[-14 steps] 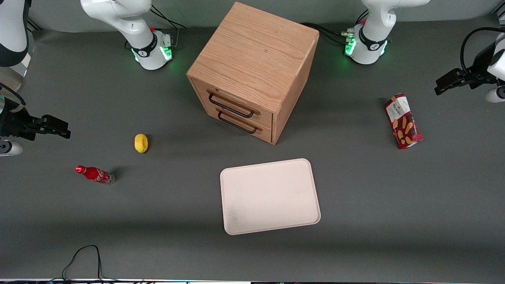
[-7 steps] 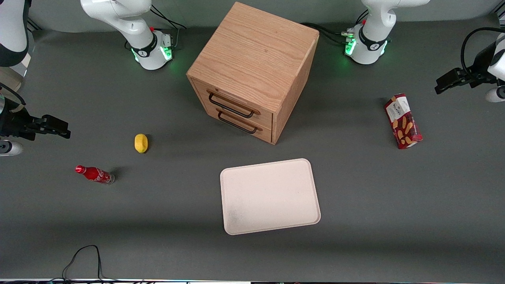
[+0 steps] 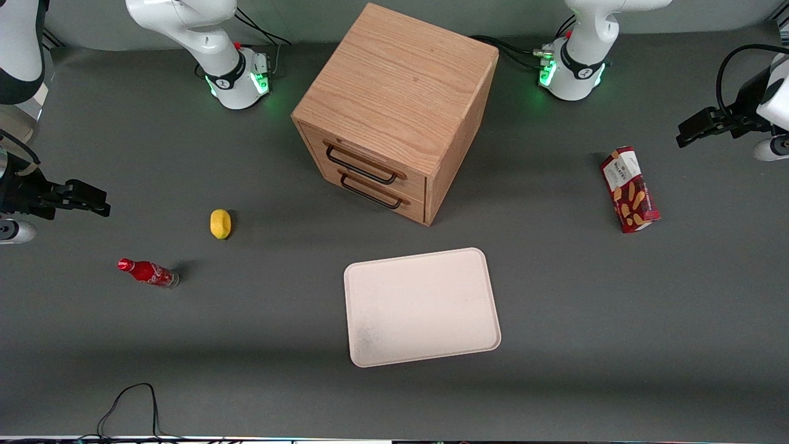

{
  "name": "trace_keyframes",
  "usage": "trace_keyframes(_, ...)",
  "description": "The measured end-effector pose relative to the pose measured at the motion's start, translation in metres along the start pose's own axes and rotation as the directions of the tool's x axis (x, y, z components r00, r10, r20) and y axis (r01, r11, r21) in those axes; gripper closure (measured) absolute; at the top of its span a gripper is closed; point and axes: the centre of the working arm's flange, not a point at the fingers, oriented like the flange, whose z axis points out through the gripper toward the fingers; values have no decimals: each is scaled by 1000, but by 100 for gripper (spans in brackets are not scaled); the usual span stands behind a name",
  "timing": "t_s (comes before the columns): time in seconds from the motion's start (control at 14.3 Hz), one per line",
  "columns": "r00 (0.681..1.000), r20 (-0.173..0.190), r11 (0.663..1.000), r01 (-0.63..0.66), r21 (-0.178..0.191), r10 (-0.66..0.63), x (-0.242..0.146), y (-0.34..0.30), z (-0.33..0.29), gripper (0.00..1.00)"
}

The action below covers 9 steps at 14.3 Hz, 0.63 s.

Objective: Place red cookie box on tray

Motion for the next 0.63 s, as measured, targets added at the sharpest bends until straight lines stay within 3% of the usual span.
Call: trace_keyframes(0.63,1000,15,1000,5,3,-5,8,-1,6,0)
